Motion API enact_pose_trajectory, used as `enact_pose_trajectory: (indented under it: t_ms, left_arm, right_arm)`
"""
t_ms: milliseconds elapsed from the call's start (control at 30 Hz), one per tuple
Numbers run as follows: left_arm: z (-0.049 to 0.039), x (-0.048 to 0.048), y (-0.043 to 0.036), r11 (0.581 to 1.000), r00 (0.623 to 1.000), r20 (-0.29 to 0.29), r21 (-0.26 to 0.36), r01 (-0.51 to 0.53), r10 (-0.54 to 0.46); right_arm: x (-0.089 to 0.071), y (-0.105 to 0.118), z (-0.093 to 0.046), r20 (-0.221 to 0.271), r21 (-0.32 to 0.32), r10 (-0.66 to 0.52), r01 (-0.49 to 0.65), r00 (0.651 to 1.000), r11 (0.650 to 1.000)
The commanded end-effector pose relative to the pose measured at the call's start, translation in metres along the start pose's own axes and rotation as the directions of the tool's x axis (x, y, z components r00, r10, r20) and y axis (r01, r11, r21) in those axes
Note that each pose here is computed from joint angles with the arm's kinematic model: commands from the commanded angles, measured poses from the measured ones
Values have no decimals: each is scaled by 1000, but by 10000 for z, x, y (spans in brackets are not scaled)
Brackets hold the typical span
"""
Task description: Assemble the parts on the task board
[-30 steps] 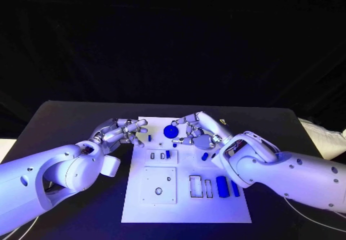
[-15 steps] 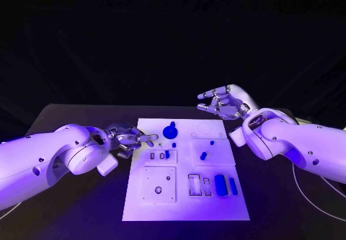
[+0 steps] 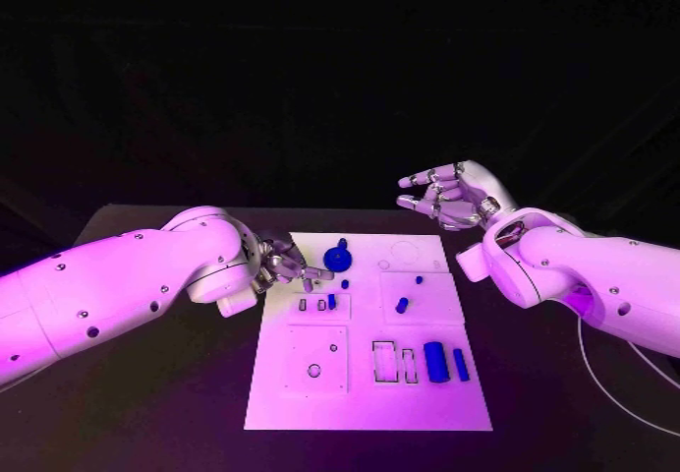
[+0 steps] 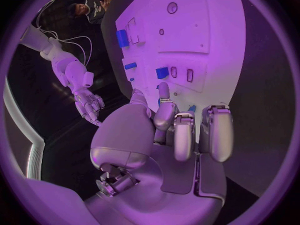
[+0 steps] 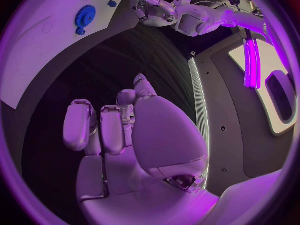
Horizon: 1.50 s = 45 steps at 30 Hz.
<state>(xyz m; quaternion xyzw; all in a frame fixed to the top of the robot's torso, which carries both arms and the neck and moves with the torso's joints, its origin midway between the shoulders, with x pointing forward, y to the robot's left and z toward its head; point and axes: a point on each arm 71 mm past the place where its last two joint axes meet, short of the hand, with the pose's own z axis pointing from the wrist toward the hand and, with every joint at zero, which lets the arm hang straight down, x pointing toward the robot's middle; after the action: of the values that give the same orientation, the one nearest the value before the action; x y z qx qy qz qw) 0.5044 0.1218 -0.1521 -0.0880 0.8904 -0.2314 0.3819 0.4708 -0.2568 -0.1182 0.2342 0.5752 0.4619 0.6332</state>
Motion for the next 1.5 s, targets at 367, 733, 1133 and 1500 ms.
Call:
enact_pose_trajectory:
  t_ms: [367,733,1133,1500]
  left_arm:
    - [270,94,-155,992,995,-27,-73,-98,96]
    - [352,149,-200,989,991,-64,-84,-119,114]
    - [392,169,-236,985,986,-91,-88,-151,143]
    - [394,189,-247,981,980,-113,-87,-171,161]
  right_arm:
    - [65,-4,22,-27,13,-2,2,1000,1000]
    - [86,-5,27,-34,20,-2,3,999,1000]
    - [108,-2,32,-41,24,-2,3,999,1000]
    - [119,-9,39,-44,28,-2,3,999,1000]
